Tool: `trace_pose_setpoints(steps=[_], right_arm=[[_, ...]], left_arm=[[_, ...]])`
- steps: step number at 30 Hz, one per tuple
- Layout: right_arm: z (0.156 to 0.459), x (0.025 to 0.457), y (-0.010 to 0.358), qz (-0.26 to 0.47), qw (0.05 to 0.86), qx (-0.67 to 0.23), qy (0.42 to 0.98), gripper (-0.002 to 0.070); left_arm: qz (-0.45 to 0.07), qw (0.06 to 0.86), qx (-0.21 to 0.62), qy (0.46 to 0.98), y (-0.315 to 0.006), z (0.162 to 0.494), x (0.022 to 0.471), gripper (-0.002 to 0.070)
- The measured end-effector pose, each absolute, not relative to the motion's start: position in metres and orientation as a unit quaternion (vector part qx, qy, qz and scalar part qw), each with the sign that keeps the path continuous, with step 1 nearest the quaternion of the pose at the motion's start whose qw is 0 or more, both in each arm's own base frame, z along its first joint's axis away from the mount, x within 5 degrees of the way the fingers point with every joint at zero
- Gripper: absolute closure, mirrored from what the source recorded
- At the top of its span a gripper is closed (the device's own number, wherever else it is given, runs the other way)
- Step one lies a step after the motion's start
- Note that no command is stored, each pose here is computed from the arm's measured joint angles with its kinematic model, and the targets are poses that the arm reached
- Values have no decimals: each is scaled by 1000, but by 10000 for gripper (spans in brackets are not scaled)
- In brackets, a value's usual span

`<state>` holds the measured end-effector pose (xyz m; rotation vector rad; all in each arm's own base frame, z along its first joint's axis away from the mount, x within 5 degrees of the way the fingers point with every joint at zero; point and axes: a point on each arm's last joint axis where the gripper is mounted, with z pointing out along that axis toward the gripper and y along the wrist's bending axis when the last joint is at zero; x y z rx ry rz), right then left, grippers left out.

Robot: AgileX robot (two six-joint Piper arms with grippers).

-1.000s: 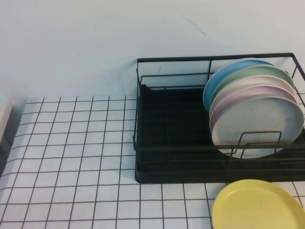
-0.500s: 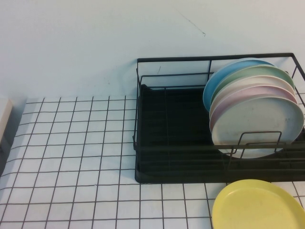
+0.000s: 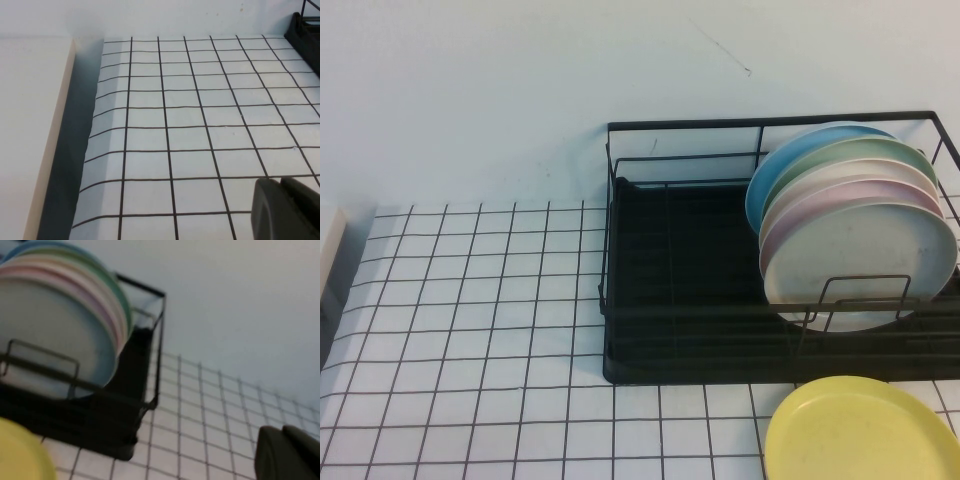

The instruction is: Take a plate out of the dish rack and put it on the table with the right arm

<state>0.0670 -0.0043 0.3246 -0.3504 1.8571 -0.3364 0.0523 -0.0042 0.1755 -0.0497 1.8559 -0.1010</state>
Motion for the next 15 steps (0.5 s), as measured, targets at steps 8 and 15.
trace_pose_setpoints(steps=[8,15], right_arm=[[321,134,20,-51,446,-362,817,679],[312,204,33,-7,450,-464,763,526]], left_arm=[[-44,598,-21,800,-4,175,52,678],[-44,598,-21,800,-4,175,52,678]])
